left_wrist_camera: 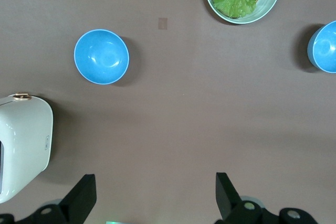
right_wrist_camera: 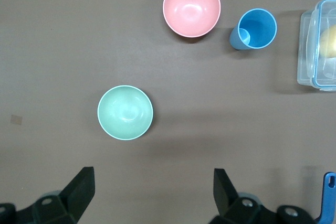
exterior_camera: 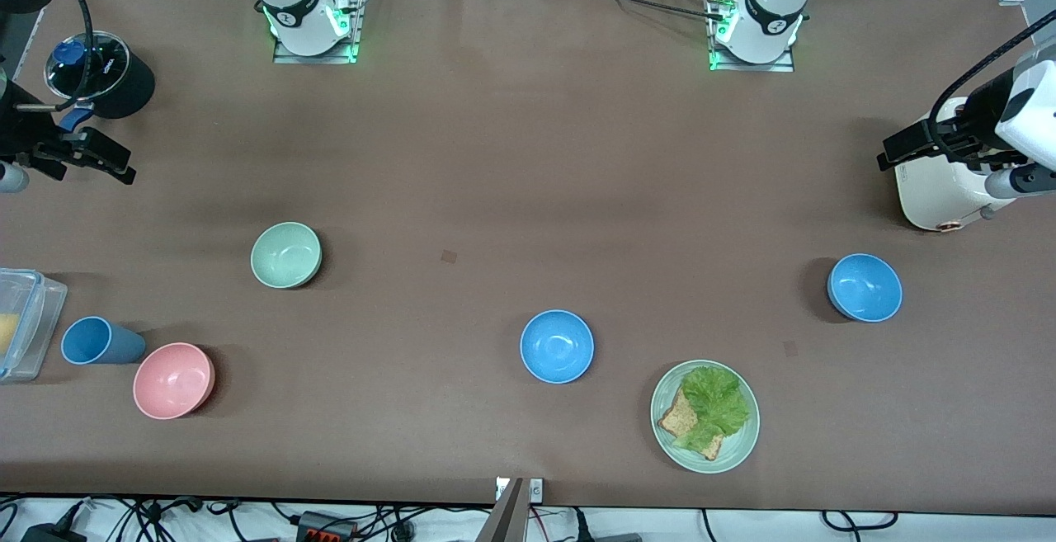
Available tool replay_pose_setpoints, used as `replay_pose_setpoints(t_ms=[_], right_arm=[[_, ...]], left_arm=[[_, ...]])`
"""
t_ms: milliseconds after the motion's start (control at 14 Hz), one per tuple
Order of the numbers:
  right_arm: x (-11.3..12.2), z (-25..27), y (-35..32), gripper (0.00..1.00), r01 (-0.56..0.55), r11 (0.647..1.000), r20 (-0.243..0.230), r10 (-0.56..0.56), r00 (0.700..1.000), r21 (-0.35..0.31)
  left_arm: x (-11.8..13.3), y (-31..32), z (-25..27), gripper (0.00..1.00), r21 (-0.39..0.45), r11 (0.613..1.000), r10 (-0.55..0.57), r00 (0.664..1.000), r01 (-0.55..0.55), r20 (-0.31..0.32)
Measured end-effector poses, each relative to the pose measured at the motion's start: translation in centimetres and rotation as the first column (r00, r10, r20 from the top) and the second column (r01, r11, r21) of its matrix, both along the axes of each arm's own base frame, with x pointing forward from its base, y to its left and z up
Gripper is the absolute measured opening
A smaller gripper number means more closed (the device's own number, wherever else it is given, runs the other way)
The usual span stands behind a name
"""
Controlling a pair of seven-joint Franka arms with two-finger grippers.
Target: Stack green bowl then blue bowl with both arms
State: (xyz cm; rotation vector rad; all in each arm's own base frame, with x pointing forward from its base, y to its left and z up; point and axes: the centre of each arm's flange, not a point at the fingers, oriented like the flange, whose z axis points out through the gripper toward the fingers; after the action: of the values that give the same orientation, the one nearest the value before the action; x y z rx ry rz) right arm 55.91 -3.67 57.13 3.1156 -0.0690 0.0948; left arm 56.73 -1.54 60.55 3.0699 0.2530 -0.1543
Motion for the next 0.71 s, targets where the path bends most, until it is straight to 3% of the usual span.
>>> replay_pose_setpoints(t_ms=[714], right_arm=[[1.1, -1.4, 0.0, 1.0, -0.001, 1.0, -0.01, 0.001, 1.0, -0.003]], left_arm=[[0.9, 0.4, -2.0, 1.0, -0.004, 1.0, 0.005, 0.999, -0.006, -0.035]])
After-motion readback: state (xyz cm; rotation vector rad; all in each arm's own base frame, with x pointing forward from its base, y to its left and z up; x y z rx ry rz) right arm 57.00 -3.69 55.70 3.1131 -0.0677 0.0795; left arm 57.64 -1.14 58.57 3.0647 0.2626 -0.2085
